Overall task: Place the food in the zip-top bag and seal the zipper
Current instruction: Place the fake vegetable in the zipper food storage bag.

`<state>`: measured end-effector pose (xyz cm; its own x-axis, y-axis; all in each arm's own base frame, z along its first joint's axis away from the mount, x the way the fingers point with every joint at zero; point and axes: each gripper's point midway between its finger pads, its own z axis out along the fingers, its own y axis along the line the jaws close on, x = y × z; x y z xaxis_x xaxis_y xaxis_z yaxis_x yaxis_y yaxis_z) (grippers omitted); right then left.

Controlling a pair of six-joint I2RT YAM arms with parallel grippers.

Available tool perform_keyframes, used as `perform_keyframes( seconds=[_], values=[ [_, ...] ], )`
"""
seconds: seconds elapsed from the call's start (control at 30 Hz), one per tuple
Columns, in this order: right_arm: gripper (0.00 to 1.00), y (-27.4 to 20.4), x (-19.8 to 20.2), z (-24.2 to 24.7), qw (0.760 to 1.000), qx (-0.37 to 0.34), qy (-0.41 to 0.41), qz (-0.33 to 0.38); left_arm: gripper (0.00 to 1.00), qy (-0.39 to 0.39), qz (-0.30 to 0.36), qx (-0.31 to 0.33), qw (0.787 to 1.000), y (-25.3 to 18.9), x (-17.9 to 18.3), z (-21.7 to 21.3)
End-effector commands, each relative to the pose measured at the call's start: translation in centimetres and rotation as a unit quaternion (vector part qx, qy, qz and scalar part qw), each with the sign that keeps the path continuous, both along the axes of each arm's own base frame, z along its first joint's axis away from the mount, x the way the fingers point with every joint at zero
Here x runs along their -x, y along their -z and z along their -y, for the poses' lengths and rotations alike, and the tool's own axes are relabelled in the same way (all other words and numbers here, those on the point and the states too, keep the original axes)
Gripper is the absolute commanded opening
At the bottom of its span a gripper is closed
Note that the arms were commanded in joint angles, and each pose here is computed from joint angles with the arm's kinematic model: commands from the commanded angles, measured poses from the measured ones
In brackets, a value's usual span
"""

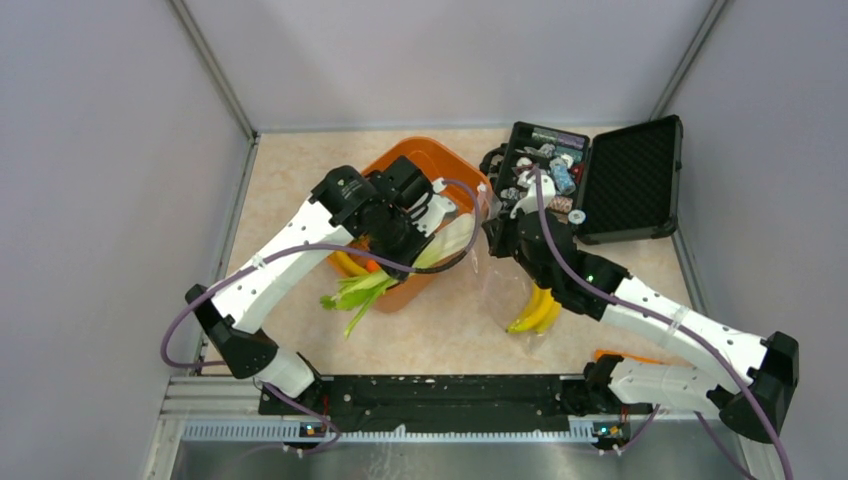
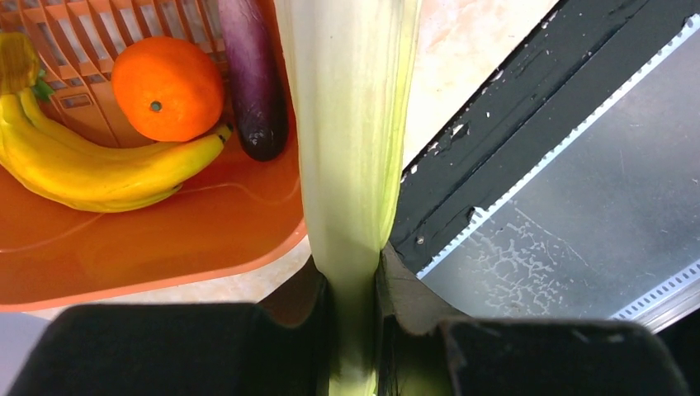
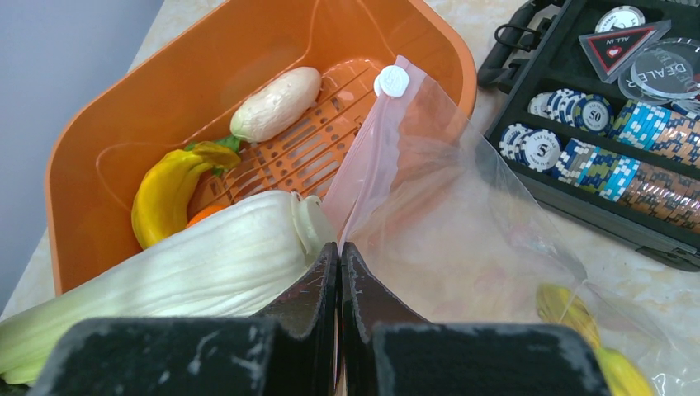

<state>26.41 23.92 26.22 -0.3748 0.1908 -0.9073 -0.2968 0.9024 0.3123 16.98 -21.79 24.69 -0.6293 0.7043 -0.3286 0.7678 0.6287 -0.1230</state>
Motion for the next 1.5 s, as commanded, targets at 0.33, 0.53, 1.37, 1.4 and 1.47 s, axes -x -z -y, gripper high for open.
perform_keyframes(
  seconds=[0.33, 0.53, 1.37, 1.4, 1.47],
  values=[
    [0.0, -4.1, 0.4, -1.4, 0.998, 0.0, -0.014, 0.056, 0.01, 0.042, 0.02, -0.03, 0.998, 0.2, 1.1, 1.0],
    [0.0, -4.7, 0.2, -0.6, 0.998, 0.012, 0.009, 0.064, 0.01, 0.042, 0.043, -0.039, 0.997, -0.3, 0.6, 0.4],
    [0.0, -2.8, 3.6, -4.0, 0.991, -0.038, -0.082, 0.1, 0.05, -0.033, 0.053, 0.123, 0.99, -2.6, -3.0, 6.0],
    [0.0, -2.7, 3.6, -3.9, 0.991, -0.039, -0.08, 0.1, 0.05, -0.034, 0.042, 0.139, 0.989, -2.6, -3.0, 6.4],
    [0.0, -2.4, 3.6, -3.7, 0.991, -0.042, -0.076, 0.098, 0.04, -0.045, 0.026, 0.173, 0.983, -2.9, -3.4, 7.2]
  ],
)
